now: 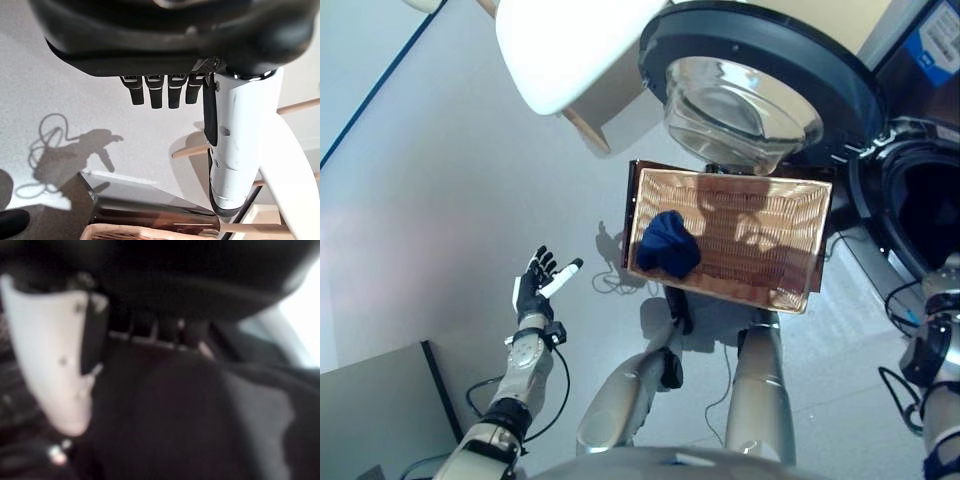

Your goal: Pick up the clothes and place them into the washing machine

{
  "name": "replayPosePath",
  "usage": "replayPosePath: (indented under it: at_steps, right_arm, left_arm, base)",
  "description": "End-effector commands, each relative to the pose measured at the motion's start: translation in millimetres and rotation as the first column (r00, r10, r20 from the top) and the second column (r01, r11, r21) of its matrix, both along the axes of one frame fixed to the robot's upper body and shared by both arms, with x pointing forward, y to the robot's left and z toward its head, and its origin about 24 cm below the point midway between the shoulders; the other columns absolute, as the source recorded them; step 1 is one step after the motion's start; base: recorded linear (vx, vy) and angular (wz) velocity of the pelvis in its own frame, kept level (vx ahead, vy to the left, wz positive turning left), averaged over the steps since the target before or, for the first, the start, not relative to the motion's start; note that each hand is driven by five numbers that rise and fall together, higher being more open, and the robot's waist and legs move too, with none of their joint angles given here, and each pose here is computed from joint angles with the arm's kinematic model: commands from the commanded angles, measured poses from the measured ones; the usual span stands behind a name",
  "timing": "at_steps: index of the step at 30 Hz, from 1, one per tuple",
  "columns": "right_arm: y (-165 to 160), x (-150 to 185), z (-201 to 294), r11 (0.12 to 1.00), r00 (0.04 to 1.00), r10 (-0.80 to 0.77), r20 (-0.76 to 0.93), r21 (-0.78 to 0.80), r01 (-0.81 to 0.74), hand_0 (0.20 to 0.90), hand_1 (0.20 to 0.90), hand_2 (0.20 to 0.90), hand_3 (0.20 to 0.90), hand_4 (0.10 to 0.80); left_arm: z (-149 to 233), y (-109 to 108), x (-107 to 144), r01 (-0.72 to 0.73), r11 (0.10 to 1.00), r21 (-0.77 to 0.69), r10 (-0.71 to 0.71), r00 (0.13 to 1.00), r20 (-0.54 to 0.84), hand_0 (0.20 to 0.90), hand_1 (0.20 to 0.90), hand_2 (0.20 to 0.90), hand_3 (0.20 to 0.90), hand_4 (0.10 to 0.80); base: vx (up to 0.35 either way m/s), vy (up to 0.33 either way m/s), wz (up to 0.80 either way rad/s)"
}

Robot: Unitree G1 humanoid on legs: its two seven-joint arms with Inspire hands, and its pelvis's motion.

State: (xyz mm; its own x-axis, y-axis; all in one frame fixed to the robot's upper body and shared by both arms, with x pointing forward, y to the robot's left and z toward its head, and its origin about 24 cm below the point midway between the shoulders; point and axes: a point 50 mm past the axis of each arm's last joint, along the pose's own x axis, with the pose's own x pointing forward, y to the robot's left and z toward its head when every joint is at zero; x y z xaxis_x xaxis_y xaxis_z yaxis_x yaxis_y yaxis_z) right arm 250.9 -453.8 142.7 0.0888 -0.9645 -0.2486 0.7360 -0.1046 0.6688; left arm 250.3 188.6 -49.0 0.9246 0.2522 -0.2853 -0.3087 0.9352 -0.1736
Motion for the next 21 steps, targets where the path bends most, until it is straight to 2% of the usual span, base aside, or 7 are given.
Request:
replayPosePath:
  at_steps: [1,13,21]
  right_arm:
    - [-23,-24,84,0.927,0.997,-0.059,0.041,-0.369,0.070,0.200,0.200,0.200,0.200,0.300]
    - [-18,-17,104,0.913,0.997,-0.056,0.062,-0.400,0.076,0.200,0.200,0.200,0.200,0.300]
    - [-21,-20,100,0.923,0.995,-0.073,0.073,-0.374,0.095,0.200,0.200,0.200,0.200,0.300]
  left_arm:
    - [14,22,0,-0.070,0.997,0.040,0.065,0.992,0.111,0.900,0.900,0.900,0.900,0.800]
    - [27,19,5,-0.066,0.998,0.023,0.061,0.982,0.176,0.900,0.900,0.900,0.900,0.800]
    - [23,20,3,-0.076,0.997,0.016,0.072,0.985,0.158,0.900,0.900,0.900,0.900,0.800]
  base:
    - [-0.012,-0.027,0.04]
    - [0.000,-0.010,0.05]
    - [0.017,0.017,-0.02]
